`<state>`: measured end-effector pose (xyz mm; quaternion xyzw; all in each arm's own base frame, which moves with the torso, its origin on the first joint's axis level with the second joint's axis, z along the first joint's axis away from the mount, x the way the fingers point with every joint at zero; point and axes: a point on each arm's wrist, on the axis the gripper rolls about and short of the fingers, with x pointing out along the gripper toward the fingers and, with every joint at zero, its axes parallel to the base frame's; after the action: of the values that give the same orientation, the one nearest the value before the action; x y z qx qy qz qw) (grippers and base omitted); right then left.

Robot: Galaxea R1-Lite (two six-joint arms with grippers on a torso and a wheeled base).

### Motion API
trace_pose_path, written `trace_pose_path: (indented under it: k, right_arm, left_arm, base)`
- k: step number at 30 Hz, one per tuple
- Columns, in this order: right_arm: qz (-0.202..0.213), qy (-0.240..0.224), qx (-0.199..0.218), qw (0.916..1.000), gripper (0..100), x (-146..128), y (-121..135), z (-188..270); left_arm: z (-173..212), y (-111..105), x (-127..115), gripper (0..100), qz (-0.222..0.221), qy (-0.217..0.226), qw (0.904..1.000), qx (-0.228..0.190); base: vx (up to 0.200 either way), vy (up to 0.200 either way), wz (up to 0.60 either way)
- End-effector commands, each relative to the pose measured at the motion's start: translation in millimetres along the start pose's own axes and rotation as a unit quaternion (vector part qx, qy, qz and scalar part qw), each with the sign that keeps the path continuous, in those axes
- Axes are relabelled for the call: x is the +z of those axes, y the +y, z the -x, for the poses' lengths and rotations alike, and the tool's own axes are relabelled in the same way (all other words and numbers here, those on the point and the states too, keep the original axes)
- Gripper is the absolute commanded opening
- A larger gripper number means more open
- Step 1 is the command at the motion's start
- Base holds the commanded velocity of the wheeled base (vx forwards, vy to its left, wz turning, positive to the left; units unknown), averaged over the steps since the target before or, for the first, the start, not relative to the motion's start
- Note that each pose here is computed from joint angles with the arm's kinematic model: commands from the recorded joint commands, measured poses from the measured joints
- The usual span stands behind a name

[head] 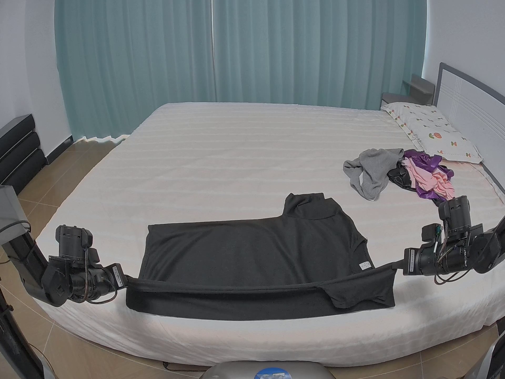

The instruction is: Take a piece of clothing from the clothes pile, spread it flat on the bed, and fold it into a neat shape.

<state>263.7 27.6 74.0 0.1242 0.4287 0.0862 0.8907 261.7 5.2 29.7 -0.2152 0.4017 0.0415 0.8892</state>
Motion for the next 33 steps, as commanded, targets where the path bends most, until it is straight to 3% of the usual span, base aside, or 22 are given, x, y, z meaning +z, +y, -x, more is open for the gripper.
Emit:
trace_pose_path:
  k: [1, 10, 33]
  right_arm:
    - [0.004, -0.009, 0.004, 0.9999, 0, 0.5, 2.8, 6.3]
    - [0.004, 0.004, 0.003, 1.0000, 0, 0.2, 1.8, -6.3]
    - [-0.013, 0.043, 0.001, 0.9990, 0, 13.4, -1.2, -73.5]
  left_arm:
    - [12.1, -2.9, 3.5, 0, -0.002, -0.010, 0.9999, -0.004]
    - [7.7, -3.7, 5.5, 0, 0.000, 0.001, 1.0000, -0.001]
    - [-62.7, -2.1, 12.2, 0, 0.025, 0.037, 0.9989, 0.012]
  base:
    - [0.000, 0.000, 0.00]
    - [0.000, 0.000, 0.00]
    - [0.000, 0.000, 0.00]
